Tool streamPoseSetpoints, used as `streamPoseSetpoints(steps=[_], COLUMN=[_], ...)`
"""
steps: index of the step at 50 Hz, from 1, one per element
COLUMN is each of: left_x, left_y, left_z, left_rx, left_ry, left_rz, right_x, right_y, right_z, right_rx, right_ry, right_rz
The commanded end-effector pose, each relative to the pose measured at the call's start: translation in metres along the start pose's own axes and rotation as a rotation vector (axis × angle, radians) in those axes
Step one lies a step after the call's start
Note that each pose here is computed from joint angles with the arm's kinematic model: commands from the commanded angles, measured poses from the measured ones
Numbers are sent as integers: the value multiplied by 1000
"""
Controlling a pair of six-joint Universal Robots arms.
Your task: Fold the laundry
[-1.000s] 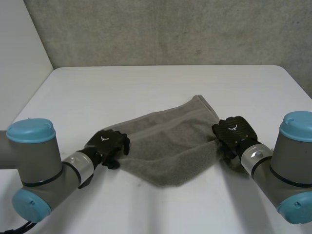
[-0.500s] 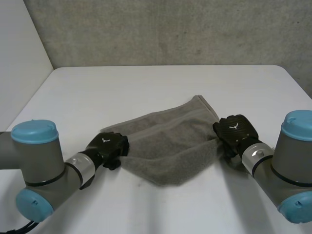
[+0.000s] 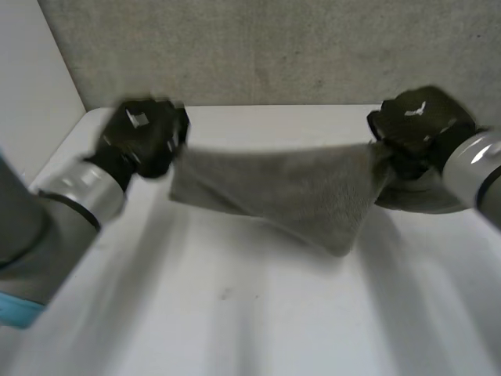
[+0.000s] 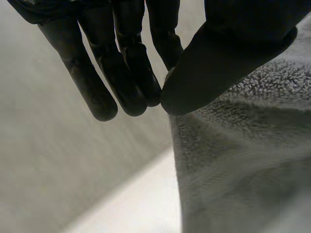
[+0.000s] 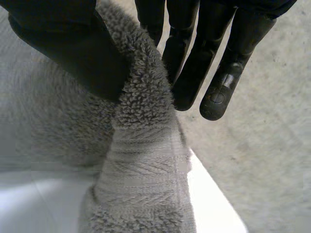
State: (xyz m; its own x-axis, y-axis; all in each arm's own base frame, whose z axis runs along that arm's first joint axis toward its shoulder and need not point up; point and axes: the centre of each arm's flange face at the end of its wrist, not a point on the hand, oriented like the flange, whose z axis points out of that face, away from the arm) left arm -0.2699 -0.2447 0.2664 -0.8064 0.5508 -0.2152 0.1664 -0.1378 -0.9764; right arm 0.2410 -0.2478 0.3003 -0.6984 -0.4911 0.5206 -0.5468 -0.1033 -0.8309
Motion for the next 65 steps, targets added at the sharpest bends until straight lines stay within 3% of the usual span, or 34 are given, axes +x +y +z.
streamPoseSetpoints(steps=[1,10,14,19,26,28,29,31,32,33,34,36,38,42,44,50,55,65], left_x=[-12,5,12,16,5,-8,-8,-14,-22,-29,-29,-40,-41,-31,-14,12,33,40], left_y=[-70,-43,-11,14,-19,-59,-59,-81,-105,-129,-129,-160,-163,-148,-115,-49,35,83], left_z=[-38,-48,-31,2,49,64,64,68,68,63,63,47,41,35,32,22,-4,-33], left_rx=[21,-208,-304,-319,-133,36,37,132,232,333,334,466,491,455,353,148,-111,-278], left_ry=[-39,62,106,116,10,-80,-81,-130,-192,-253,-254,-351,-369,-336,-281,-196,-129,-67], left_rz=[72,195,195,194,198,160,160,132,102,72,72,26,16,18,17,25,35,30], right_x=[22,3,-19,-28,-11,4,4,30,31,42,42,56,55,43,19,-22,-52,-83], right_y=[-39,-12,18,33,0,-32,-33,-76,-76,-94,-94,-122,-124,-105,-72,-10,37,93], right_z=[-32,-25,-9,14,44,53,53,55,55,49,49,24,16,23,42,59,66,54], right_rx=[-61,-139,-231,-262,-94,74,75,333,335,469,470,701,728,647,498,233,86,-83], right_ry=[-35,-126,-237,-265,-74,80,80,301,302,393,393,517,512,416,268,56,-50,-148], right_rz=[-322,-360,-350,-348,-340,-314,-314,-251,-250,-208,-207,-173,-188,-194,-175,-138,-117,12])
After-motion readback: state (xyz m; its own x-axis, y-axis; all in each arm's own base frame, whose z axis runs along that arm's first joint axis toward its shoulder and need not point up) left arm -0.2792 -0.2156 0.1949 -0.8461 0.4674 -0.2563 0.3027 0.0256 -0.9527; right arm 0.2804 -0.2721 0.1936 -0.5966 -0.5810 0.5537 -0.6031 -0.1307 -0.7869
